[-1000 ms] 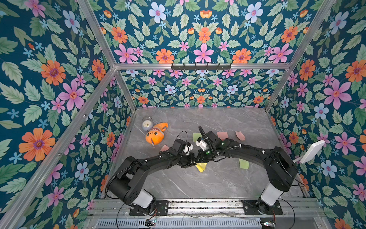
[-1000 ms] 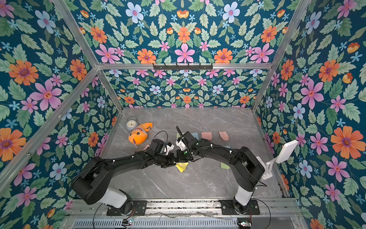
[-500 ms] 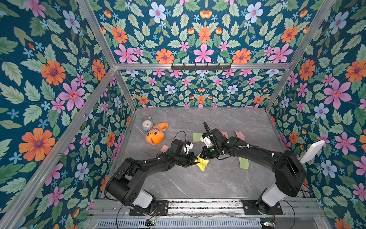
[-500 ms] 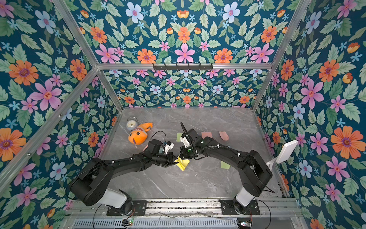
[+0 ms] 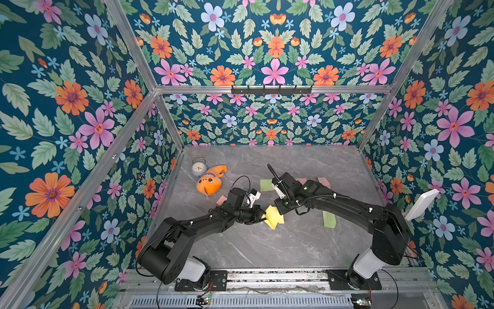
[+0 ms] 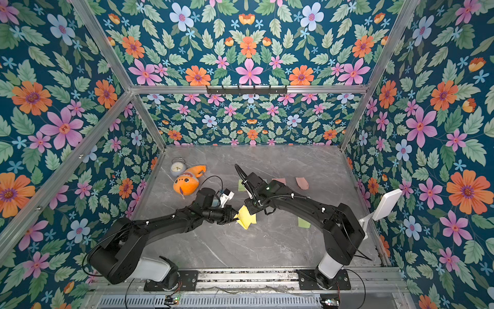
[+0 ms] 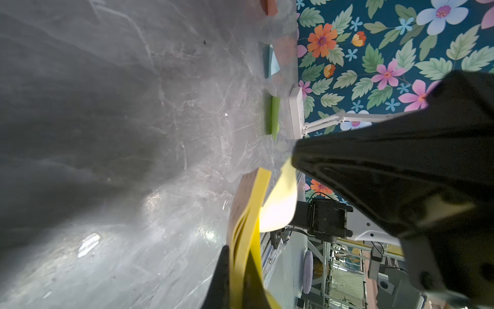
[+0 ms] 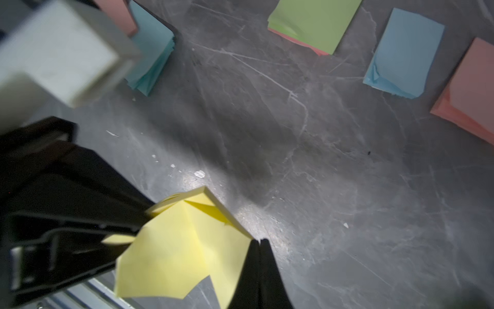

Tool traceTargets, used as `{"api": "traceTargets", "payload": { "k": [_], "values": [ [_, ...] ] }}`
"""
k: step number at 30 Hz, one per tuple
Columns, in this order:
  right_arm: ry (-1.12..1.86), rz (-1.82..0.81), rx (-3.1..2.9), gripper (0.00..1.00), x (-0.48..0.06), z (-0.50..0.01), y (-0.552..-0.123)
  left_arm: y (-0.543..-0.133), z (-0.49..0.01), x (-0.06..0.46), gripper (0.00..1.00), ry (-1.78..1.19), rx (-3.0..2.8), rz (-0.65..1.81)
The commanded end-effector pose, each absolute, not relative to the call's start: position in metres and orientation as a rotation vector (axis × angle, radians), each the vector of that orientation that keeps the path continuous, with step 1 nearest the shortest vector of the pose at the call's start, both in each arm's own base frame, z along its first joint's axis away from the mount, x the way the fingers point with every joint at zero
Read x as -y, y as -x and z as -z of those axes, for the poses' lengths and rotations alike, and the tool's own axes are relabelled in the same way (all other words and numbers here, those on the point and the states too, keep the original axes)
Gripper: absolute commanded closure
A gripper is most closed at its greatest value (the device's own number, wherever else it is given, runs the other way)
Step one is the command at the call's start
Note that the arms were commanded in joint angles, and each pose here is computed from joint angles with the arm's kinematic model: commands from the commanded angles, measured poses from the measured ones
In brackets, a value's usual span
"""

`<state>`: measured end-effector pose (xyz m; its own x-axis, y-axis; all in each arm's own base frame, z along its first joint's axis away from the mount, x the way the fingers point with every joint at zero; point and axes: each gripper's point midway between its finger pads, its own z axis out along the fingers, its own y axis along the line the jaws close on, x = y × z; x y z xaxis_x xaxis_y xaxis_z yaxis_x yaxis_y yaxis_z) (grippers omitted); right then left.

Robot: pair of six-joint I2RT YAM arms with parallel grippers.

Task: Tear off pages from different memo pads
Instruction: Tear off the paper from the memo pad.

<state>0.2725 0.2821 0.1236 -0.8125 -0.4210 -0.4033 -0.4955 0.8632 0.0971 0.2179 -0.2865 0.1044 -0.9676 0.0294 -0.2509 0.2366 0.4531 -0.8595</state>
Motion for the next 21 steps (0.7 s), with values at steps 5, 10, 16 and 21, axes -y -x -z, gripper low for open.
{"api": "traceTargets", "payload": {
  "k": [5,10,16,21],
  "values": [
    [0.647,-0.038,-2.669,1.00,-0.247,-0.119,-0.284,-0.220,-0.131,0.287,1.00,-0.334,-2.330,1.546],
    [0.569,-0.022,-2.673,1.00,-0.225,-0.123,-0.289,-0.221,-0.135,0.285,1.00,-0.339,-2.305,1.535],
    [0.524,0.035,-2.683,1.00,-0.198,-0.128,-0.289,-0.224,-0.133,0.283,1.00,-0.317,-2.320,1.533],
    [0.465,0.080,-2.707,1.00,-0.169,-0.130,-0.284,-0.231,-0.133,0.280,1.00,-0.287,-2.310,1.525]
  ]
}}
